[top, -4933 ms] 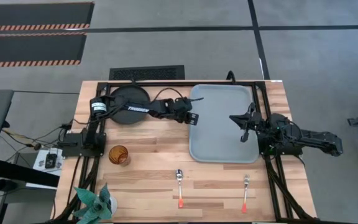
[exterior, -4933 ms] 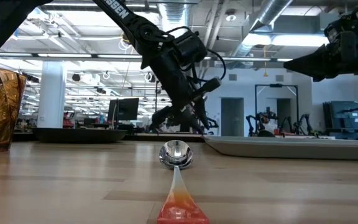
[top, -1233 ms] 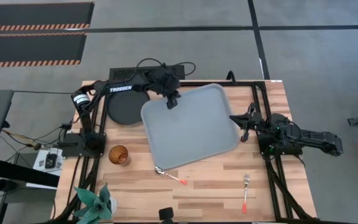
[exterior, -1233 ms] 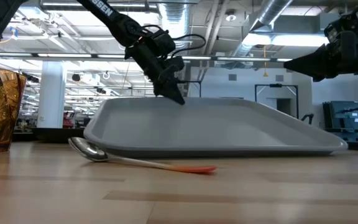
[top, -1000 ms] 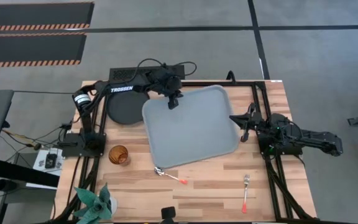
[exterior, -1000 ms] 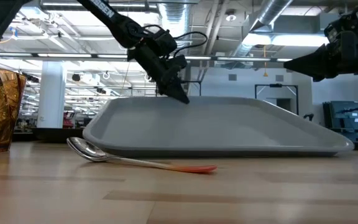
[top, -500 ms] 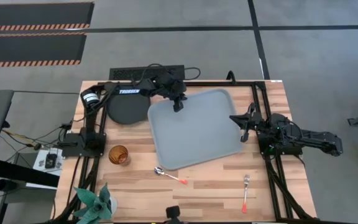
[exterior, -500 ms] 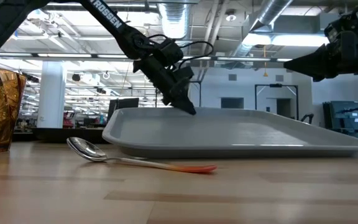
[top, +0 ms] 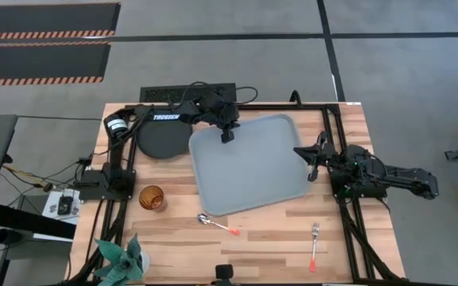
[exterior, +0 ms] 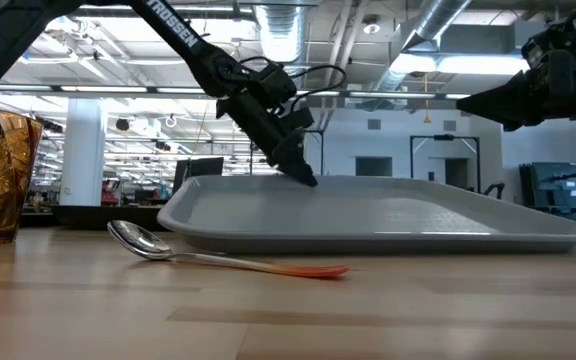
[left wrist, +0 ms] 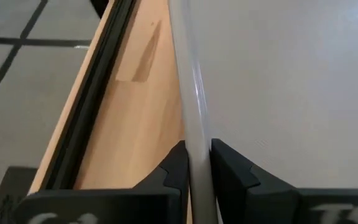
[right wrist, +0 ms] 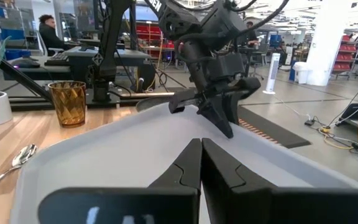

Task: Pick and place plate/cup/fork/spoon on tray
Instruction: Prepare the gray tray in the center of the table

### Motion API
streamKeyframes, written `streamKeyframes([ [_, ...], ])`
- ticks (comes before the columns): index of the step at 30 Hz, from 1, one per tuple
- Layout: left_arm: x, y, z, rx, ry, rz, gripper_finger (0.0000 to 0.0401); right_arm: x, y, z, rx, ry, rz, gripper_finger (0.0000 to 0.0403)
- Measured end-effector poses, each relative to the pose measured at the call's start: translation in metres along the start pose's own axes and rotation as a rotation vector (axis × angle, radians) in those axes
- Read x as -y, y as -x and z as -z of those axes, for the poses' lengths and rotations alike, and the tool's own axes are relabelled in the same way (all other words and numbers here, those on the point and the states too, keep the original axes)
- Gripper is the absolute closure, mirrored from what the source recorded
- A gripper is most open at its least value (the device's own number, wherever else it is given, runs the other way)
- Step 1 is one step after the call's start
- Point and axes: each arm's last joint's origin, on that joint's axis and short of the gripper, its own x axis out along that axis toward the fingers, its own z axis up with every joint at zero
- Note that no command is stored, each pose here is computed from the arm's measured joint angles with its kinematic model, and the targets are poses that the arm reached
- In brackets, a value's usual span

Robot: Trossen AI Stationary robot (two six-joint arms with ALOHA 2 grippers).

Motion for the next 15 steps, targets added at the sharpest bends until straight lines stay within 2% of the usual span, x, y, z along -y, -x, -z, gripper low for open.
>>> streamKeyframes([
  [6,0.008,-0.016,0.006,0.008,-0.011,0.057,0.0372,0.000,0.000,0.000,-0.001,0.000,-0.001,0.0376],
  [11,0.009,-0.018,0.003,0.010,-0.055,0.041,0.0371,0.000,0.000,0.001,-0.007,0.001,-0.003,0.0374],
  [15,0.006,-0.017,0.003,0.008,-0.059,0.009,0.0347,0.000,-0.001,0.001,-0.010,0.001,-0.002,0.0375],
])
